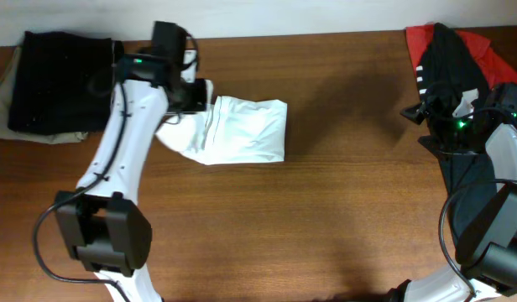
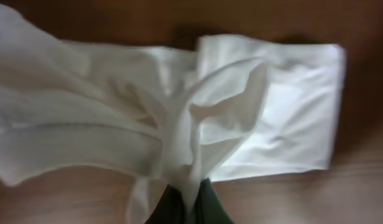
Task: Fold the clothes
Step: 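Fold the strip's left end rightward over the bundle with the left gripper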
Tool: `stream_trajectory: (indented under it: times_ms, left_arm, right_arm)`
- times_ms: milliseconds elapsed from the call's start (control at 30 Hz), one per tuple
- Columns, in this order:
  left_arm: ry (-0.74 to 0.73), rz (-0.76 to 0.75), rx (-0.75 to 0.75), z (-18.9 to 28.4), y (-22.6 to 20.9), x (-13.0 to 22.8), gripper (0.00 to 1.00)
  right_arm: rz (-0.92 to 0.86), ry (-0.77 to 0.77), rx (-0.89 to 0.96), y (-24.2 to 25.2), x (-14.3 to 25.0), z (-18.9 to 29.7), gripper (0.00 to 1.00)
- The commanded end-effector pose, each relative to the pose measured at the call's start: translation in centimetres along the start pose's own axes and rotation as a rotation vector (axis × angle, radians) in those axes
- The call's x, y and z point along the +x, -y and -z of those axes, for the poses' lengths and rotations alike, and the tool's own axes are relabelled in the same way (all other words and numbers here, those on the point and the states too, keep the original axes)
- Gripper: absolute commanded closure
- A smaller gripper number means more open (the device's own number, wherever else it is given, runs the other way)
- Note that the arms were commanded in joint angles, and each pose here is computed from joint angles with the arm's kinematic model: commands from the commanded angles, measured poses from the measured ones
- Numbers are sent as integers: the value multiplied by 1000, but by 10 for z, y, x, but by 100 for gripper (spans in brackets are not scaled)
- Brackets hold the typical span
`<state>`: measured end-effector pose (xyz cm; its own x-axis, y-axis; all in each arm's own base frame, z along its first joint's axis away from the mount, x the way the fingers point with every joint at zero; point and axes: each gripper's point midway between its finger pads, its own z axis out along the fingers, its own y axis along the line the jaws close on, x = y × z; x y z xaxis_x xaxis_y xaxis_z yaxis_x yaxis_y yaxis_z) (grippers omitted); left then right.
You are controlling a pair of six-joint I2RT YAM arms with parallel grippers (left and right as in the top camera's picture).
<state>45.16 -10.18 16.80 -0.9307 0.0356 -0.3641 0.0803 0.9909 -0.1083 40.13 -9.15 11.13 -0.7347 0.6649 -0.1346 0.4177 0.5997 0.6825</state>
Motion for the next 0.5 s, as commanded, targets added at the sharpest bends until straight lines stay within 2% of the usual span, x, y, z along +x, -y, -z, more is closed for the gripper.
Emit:
stream_trajectory:
  times_ms: [0,100,233,300,467]
  left_arm:
    - [12,-62,94,-7,51,1,100]
    - [4,-126,130,-31,89,5,99]
    - [-77,-178,178,-87,126,26,99]
    - [-63,-188,188,-104,134,24,99]
    - [-27,-210,222,-106,150,19,100]
  right_arm:
    - [12,11,2,-2,-2,2,1]
    - [12,11,2,-2,-2,2,1]
    - [12,11,2,-2,-2,2,1]
    - [12,11,2,-2,-2,2,1]
    - [12,11,2,-2,-2,2,1]
